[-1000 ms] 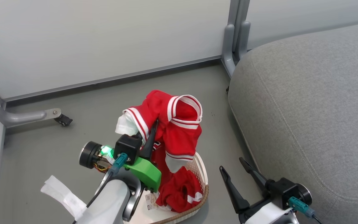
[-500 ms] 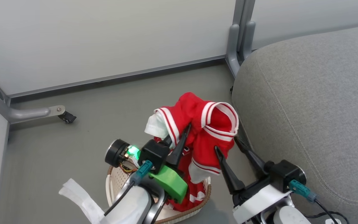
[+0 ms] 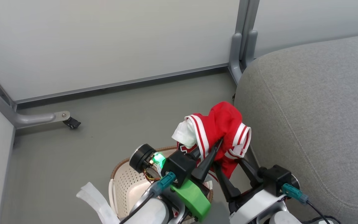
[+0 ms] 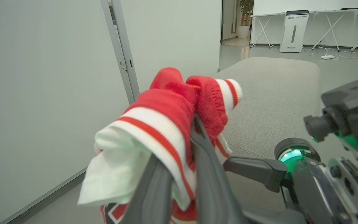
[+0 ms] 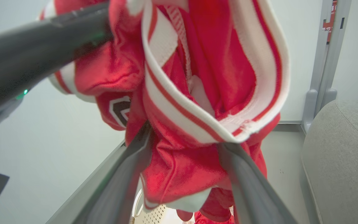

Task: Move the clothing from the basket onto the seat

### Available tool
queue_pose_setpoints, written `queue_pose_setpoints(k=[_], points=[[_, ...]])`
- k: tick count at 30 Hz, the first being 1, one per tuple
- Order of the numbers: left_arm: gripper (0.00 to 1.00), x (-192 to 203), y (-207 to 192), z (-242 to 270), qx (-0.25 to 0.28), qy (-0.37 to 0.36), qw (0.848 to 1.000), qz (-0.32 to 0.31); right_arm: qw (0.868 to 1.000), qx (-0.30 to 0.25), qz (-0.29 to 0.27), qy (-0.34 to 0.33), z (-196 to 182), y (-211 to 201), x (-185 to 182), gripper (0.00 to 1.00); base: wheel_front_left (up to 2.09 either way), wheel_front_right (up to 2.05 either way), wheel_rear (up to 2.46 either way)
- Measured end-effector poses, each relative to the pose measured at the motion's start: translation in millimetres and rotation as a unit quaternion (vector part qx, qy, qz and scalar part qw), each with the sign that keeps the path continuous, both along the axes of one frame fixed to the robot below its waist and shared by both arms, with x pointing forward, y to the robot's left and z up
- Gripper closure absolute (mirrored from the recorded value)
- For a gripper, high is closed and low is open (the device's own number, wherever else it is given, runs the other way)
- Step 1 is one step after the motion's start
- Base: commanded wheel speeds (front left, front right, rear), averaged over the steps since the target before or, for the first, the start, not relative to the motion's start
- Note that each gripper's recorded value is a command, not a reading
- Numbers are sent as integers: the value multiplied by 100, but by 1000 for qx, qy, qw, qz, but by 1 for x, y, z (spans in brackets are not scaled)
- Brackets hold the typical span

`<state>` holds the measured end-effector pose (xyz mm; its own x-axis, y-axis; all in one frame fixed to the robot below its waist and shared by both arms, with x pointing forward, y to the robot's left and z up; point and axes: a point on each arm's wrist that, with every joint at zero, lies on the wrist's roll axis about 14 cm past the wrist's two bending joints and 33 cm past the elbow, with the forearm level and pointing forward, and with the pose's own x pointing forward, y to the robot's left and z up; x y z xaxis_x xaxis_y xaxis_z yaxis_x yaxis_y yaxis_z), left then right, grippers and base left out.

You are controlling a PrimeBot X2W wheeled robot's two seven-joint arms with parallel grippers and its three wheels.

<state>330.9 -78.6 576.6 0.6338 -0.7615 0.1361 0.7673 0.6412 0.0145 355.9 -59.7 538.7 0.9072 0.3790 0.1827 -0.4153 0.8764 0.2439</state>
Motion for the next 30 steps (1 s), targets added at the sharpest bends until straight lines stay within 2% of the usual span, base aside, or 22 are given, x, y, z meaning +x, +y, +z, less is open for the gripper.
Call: queue_pose_setpoints(k=[1,2,3,4,14,15,16,17,30], points=[[100,-1,-1,0,0,2,1000,-2,1000,-3,1,0,-1,1,-1,49,0,0,0],[100,-3,-1,1,-1,3,1000,-4,1000,-6,2,-1,-1,1,-1,62,0,0,0],[100,-4,-2,1,-1,5,1000,-5,1000,-9,3,-2,-1,2,-2,85,0,0,0],[100,-5,-2,1,-1,6,1000,-6,1000,-12,4,-3,-1,3,-2,100,0,0,0],[100,-5,1,-4,2,16,1000,-1,1000,-23,12,3,-7,7,-4,100,0,0,0],[86,-5,2,-4,2,17,1000,1,1000,-23,12,3,-7,7,-4,100,0,0,0],[27,-4,3,-5,2,17,1000,3,1000,-24,12,3,-8,7,-4,100,0,0,0],[0,-3,4,-6,3,17,1000,6,1000,-25,11,4,-8,7,-4,100,0,0,0],[0,7,10,-13,11,14,1000,24,1000,-24,0,5,-9,-1,-1,100,0,0,0]])
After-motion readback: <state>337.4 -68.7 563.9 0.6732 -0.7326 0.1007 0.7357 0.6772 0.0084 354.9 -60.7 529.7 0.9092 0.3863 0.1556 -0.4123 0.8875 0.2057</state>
